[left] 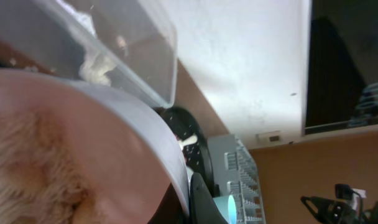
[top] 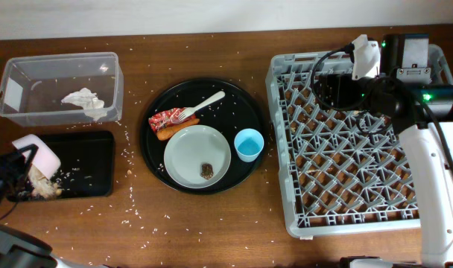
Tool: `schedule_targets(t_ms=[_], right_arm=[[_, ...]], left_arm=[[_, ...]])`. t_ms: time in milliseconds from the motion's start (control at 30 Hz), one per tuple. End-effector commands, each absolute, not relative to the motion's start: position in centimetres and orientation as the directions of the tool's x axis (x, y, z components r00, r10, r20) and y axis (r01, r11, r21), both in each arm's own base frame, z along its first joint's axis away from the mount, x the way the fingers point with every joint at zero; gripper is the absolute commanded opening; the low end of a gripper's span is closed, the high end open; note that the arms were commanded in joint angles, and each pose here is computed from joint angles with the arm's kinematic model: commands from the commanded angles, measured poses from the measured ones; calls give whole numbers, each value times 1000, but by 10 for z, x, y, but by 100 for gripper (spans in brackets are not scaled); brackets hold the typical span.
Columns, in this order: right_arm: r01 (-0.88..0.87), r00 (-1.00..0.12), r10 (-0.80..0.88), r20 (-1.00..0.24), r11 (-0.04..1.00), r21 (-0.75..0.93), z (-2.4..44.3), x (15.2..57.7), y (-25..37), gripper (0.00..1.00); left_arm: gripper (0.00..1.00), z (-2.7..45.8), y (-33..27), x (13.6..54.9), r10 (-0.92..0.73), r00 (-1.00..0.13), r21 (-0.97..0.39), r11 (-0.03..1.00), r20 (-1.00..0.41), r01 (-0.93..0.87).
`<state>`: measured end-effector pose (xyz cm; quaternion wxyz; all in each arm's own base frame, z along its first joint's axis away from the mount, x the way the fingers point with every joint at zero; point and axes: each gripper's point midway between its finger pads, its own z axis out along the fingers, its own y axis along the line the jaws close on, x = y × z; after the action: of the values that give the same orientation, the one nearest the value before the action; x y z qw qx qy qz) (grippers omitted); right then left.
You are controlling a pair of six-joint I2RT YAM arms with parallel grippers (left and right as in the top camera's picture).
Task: Sort waste into correct bins and load items into the dishwasher rack
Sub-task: 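Tip the pink bowl over the black tray to dump rice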
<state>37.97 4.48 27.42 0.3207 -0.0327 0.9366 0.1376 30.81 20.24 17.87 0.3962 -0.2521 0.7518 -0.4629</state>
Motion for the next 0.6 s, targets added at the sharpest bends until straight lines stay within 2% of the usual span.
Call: schedule_targets(t_ms=[0, 67, 133, 300, 433, 500, 567], right_arm=[[-173, -772, 20, -635, 955, 240, 287, 378, 49, 87], [-171, -776, 20, -630, 955, 241, 286, 377, 49, 86], [-169, -783, 20, -622, 955, 242, 284, 375, 49, 87], [-168, -784, 20, -621, 955, 243, 284, 375, 49, 87], [-166, -789, 20, -614, 955, 245, 283, 373, 49, 87], [-165, -790, 20, -612, 955, 245, 282, 373, 49, 87], [-163, -790, 23, -612, 955, 247, 283, 373, 49, 86]], left_arm=[[0, 181, 205, 314, -785, -509, -929, 359, -352, 89], [0, 170, 208, 317, -811, -503, -951, 294, -299, 92], [0, 160, 213, 320, -849, -484, -977, 184, -214, 109], [0, 155, 206, 316, -867, -495, -998, 46, -55, 30], [0, 157, 203, 314, -868, -495, -999, 31, -37, 21], [0, 157, 203, 314, -867, -494, -998, 53, -62, 34], [0, 151, 206, 317, -854, -503, -990, 127, -136, 53]])
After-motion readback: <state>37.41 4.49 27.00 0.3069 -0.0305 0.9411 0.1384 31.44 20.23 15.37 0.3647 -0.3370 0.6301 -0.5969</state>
